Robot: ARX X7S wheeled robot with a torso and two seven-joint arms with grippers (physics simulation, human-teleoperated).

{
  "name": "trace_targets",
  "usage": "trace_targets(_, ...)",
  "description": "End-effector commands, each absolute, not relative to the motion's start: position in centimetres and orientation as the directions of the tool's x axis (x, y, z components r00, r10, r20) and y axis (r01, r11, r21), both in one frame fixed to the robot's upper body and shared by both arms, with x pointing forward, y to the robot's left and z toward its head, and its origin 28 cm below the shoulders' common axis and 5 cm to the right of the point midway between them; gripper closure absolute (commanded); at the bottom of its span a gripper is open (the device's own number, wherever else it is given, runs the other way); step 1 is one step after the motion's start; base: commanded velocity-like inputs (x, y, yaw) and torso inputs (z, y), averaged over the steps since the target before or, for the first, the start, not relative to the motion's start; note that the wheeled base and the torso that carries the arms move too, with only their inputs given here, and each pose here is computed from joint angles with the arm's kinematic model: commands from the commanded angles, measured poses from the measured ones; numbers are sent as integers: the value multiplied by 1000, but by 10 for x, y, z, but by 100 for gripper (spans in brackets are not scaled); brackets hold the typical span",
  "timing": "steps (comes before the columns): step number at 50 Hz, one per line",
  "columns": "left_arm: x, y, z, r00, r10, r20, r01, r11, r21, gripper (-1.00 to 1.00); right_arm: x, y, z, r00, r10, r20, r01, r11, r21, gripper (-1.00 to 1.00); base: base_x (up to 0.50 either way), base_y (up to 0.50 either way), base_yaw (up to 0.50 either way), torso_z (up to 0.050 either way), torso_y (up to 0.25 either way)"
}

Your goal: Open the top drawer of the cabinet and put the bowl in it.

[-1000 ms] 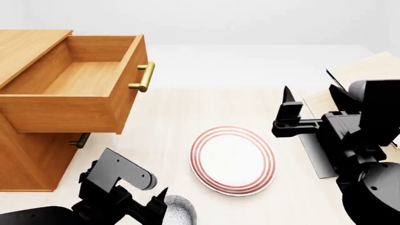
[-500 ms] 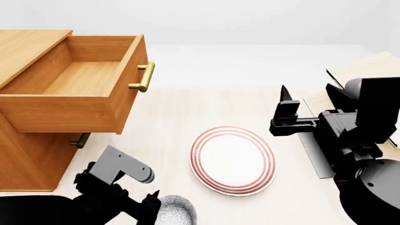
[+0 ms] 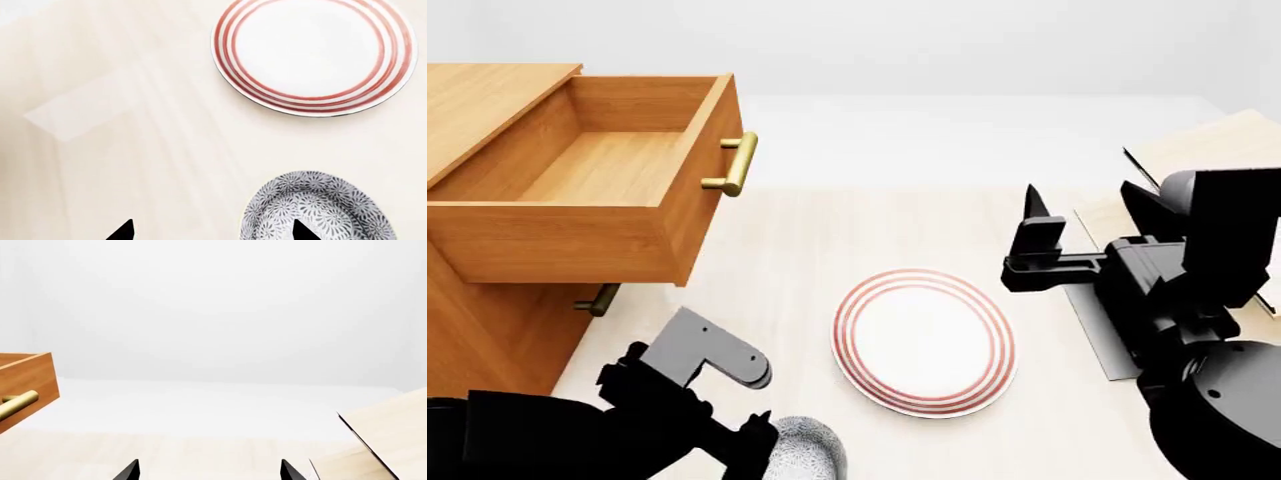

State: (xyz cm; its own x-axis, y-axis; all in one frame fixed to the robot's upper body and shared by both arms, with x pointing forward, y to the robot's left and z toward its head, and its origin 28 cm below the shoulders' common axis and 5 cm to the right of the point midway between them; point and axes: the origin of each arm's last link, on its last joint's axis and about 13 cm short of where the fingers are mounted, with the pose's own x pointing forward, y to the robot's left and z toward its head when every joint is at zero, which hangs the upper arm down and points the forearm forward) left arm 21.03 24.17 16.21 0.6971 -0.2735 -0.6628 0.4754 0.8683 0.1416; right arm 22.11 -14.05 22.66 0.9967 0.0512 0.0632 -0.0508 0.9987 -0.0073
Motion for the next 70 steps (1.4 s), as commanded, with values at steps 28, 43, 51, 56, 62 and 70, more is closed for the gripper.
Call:
trace_targets(28, 229, 222, 137, 635, -281, -720, 532, 835, 142, -100, 224, -145, 219, 998, 39, 52, -39, 999, 6, -100, 0, 0, 0, 0, 0)
trace_targets(43, 231, 222, 123, 612, -280, -740, 530, 839, 121, -100, 225, -145, 216, 998, 39, 45, -39, 999, 2, -100, 0, 0, 0, 0, 0)
trace_targets(51, 233, 223, 114, 604, -282, -746, 527, 843, 107, -100, 223, -144, 217, 998, 39, 40, -39, 999, -1, -100, 0, 0, 0, 0, 0)
trace_targets(56, 231, 222, 108, 592, -286, -753, 527, 844, 94, -100, 223, -143, 217, 998, 38, 42, -38, 999, -3, -100, 0, 0, 0, 0, 0)
trace_targets(62, 230, 223, 103, 584, -283, -761, 524, 847, 87, -100, 224, -142, 217, 998, 43, 41, -42, 999, -5, -100, 0, 0, 0, 0, 0)
trace_targets(70, 231, 222, 99, 576, -284, -766, 525, 847, 80, -100, 225, -143, 215, 998, 41, 37, -40, 999, -2, -100, 0, 0, 0, 0, 0)
